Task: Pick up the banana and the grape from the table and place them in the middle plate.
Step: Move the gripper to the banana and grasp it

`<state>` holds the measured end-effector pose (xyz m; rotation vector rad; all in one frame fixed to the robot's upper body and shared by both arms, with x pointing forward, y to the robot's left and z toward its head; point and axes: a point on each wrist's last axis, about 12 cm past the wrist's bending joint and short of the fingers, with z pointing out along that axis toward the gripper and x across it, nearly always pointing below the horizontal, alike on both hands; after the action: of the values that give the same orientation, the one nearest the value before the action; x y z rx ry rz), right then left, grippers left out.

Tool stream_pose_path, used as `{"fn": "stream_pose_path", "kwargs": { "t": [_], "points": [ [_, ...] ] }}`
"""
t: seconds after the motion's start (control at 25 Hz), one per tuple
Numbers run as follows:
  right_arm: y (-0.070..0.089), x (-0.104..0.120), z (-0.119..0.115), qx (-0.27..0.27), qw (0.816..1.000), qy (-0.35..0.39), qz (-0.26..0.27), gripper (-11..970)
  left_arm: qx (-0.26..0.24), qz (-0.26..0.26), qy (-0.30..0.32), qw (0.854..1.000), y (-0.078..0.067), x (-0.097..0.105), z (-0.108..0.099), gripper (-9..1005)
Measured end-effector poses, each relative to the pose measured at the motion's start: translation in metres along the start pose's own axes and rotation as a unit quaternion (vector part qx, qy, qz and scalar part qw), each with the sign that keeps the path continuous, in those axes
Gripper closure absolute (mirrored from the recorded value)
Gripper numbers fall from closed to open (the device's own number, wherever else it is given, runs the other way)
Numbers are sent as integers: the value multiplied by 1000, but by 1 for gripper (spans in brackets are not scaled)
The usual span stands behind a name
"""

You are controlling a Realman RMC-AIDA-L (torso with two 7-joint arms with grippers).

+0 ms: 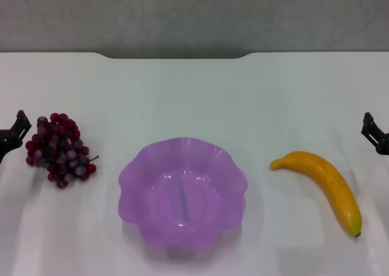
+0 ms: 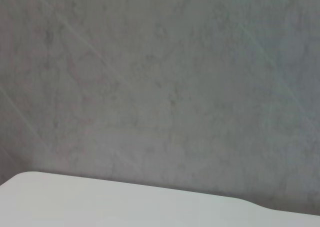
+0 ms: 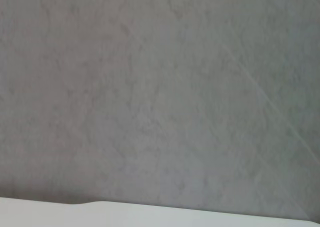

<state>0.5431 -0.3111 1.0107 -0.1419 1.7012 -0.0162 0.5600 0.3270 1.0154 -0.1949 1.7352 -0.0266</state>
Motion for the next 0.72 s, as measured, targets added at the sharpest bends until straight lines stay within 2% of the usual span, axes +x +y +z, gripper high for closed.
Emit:
{"fn": "stream_pose_path", "kwargs": {
  "t": [0.72],
  "points": [
    [1, -3, 3, -4, 1000, -3, -2, 78, 0, 0, 0, 1000, 0, 0, 0, 117]
  ]
}}
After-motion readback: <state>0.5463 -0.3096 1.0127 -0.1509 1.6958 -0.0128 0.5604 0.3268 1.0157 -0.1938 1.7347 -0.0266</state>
